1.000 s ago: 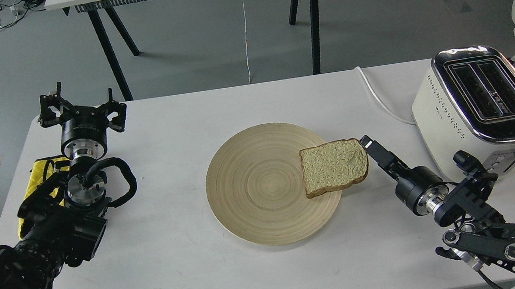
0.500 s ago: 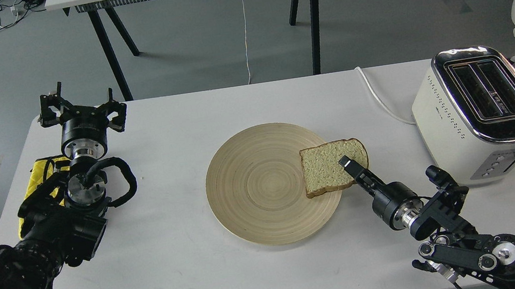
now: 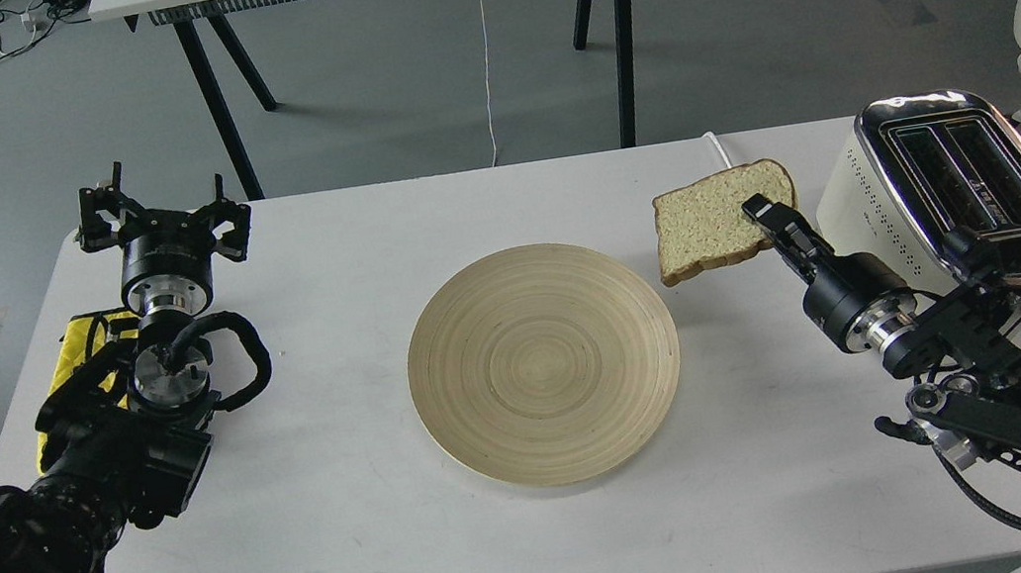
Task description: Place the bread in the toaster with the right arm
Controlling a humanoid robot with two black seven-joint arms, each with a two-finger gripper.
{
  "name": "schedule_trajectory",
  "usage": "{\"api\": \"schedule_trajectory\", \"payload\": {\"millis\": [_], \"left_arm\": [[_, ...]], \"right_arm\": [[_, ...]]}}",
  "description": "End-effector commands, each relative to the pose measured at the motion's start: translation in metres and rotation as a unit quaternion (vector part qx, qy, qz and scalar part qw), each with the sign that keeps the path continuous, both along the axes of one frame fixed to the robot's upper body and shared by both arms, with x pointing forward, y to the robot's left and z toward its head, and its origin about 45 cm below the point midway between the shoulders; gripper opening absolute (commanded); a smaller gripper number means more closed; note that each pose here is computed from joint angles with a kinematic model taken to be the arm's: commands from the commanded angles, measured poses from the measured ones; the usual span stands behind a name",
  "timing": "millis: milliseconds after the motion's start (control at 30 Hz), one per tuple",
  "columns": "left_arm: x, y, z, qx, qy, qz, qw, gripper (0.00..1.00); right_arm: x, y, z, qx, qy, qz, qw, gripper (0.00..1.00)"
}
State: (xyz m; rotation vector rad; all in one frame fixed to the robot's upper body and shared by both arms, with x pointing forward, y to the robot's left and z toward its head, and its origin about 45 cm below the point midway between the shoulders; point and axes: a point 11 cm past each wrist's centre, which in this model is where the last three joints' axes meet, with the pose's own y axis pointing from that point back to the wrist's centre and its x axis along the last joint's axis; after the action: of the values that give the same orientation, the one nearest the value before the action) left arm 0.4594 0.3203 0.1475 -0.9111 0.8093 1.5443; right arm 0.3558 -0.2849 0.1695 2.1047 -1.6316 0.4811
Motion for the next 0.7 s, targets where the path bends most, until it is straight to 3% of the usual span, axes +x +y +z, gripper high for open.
{"api": "schedule_trajectory", "payload": {"millis": [0,133,333,667], "left_arm": [[0.000,0.000,0.000,0.000,0.000,0.000,1.000,1.00],[0.000,0.000,0.000,0.000,0.000,0.000,1.000,1.00],[0.000,0.000,0.000,0.000,0.000,0.000,1.000,1.00],[0.000,0.000,0.000,0.000,0.000,0.000,1.000,1.00]], "right_arm": [[0.021,-0.043,0.053,-0.040,-0.052,-0.026,0.997,0.00],[0.027,-0.098,0.098,-0.107,-0.088,-0.057,0.989,0.00],[0.007,-0.172,0.139,-0.212,-0.103,-0.093,0.967,0.00],[-0.021,-0.192,0.119,-0.331,-0.045,-0.015,0.942,0.00]]}}
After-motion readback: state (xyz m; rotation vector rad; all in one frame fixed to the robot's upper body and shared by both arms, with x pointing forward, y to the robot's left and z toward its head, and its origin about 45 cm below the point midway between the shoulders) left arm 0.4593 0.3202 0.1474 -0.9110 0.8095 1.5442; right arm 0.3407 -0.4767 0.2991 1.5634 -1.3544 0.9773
